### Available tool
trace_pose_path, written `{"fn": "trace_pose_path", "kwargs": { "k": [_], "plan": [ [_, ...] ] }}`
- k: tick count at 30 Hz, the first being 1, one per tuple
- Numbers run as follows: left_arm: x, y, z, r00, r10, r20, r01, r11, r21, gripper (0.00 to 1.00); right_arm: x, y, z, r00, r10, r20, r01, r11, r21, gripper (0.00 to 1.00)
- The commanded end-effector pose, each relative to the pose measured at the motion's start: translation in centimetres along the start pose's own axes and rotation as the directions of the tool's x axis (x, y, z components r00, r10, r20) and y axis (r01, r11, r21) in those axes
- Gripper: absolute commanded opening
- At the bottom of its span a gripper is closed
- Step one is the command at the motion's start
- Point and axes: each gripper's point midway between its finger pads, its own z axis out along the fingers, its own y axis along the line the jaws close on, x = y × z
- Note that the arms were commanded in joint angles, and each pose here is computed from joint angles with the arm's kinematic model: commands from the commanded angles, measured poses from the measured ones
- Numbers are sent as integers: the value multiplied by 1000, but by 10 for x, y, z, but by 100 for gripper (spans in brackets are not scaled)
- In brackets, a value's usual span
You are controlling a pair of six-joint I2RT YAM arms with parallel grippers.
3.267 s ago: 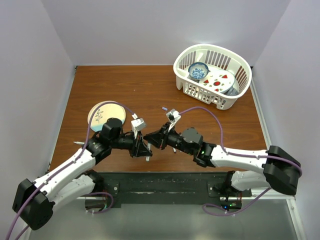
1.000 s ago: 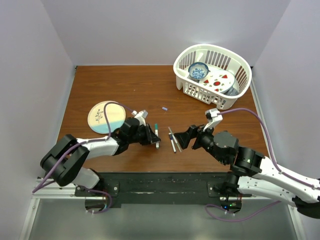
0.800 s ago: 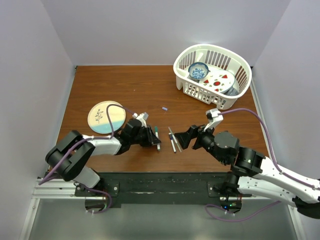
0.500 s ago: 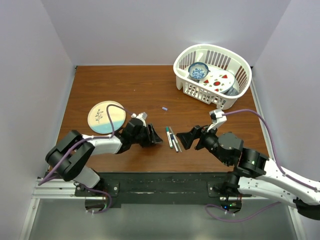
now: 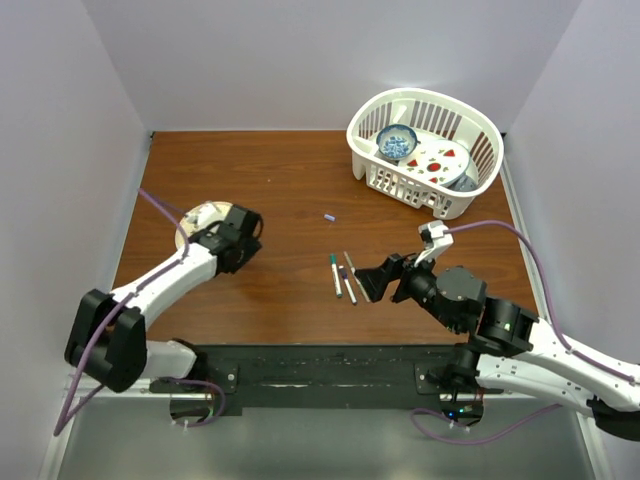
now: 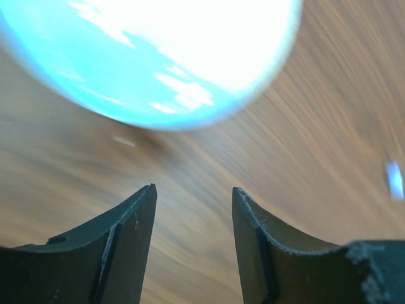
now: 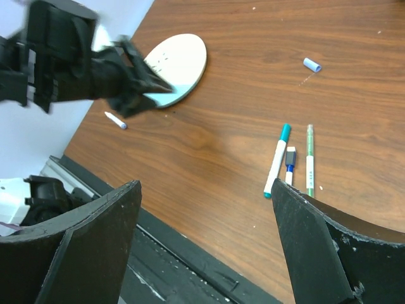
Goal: Insert the pens into the pen caps
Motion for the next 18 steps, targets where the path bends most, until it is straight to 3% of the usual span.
{"fn": "trace_pose_path", "kwargs": {
  "k": [1,9,18],
  "plan": [
    [-58,76,-14,964,-123,236,176,960,-219,55,6,0,2,1000,10,-13,-10,1000,-6,88],
    [-115,128,-15,847,-356,394,439,887,-142,55,13,6,8,998,-22,-62,21,1000,-11,88],
    [-129,173,16,836,-423,348,522,808,-272,50,17,14,13,993,-40,-109,37,999,-27,88]
  ]
}}
